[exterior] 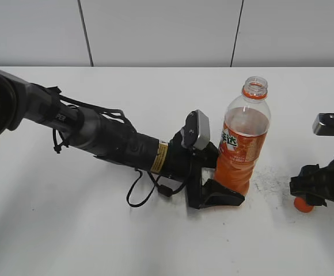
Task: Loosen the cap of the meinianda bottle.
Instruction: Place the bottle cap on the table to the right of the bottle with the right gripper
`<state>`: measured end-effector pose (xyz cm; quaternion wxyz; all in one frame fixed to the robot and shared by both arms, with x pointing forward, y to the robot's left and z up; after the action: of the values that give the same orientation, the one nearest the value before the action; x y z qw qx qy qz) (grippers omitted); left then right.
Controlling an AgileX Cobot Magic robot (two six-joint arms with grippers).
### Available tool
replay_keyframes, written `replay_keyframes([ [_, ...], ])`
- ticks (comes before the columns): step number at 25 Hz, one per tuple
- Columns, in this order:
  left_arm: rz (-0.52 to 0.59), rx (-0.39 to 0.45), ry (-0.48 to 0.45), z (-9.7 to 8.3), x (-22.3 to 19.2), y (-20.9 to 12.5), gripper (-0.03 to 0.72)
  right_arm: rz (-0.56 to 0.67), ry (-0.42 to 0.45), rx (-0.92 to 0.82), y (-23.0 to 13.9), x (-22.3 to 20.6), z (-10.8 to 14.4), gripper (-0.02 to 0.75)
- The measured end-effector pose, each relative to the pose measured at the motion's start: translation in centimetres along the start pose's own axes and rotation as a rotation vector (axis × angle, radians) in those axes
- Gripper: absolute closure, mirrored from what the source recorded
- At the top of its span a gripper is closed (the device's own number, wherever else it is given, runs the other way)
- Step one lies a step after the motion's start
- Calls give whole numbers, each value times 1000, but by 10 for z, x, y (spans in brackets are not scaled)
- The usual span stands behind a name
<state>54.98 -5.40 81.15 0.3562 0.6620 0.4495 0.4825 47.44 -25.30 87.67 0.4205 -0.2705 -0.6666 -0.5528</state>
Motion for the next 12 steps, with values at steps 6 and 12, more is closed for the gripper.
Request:
replay_keyframes([
  [6, 96, 5, 20, 4, 12, 1, 15, -17, 19, 1, 3, 11, 2, 263],
  [12, 204, 14, 6, 4, 30, 5, 17, -10, 25, 1, 2, 12, 3, 263],
])
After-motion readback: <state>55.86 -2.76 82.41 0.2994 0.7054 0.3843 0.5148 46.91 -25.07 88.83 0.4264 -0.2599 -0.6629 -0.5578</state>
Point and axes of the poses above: a point on each arm's last joint axis where the gripper is mounted, x pointing back along that axis away from the gripper, z along the wrist's bending axis when the last joint is at zero, y = z × x, the point moved 3 cm from there along -x, pointing out along that axis toward the gripper, and after that the axes turned 15 degrees about x, right-handed, at the moved point
